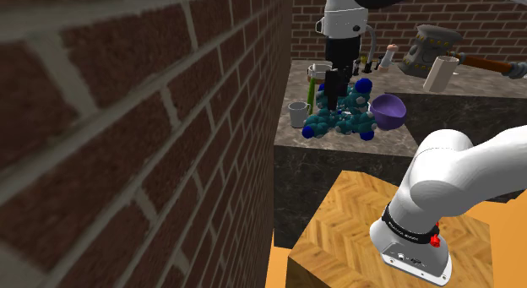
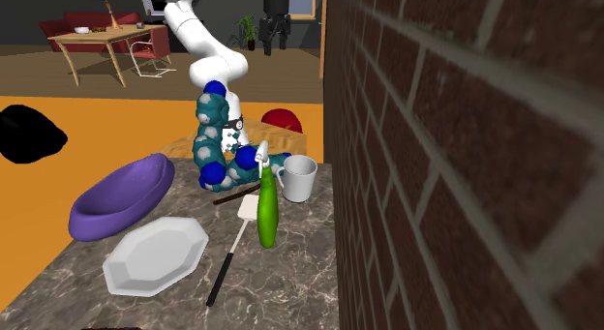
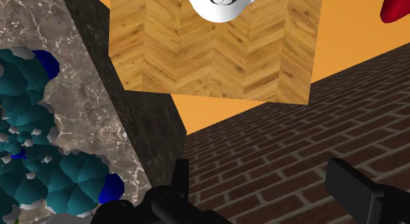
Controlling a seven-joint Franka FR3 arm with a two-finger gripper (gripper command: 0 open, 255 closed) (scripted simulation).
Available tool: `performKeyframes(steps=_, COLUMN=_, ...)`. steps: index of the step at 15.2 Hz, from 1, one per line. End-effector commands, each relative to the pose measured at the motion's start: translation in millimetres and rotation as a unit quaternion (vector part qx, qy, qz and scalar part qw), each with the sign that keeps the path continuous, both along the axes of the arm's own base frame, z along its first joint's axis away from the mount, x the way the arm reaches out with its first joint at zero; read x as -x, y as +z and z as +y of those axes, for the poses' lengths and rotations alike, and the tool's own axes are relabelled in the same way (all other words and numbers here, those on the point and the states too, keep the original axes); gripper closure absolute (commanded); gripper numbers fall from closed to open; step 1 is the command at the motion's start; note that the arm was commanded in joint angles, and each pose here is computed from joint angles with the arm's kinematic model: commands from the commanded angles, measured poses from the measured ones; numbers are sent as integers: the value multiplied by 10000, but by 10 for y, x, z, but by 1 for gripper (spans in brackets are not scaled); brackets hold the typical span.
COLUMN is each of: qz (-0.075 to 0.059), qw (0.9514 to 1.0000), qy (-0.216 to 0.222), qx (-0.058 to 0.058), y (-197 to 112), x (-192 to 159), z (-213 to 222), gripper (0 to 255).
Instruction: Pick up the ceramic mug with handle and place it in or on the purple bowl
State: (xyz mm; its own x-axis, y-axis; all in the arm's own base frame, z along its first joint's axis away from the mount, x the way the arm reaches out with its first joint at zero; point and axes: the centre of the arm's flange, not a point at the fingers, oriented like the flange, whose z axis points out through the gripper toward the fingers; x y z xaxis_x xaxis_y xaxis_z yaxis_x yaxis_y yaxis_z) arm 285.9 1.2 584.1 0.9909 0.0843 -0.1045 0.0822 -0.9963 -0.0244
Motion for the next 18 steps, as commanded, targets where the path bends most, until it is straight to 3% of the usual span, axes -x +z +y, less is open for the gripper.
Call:
performKeyframes(steps=1, qz=0, qw=10000, qy=0, qx=0, y=0, x=0, z=0, gripper=0)
performKeyframes(steps=18, qz=39, qw=9992, qy=-211, qx=334, y=-1163, x=-1502, z=-1117, gripper=0)
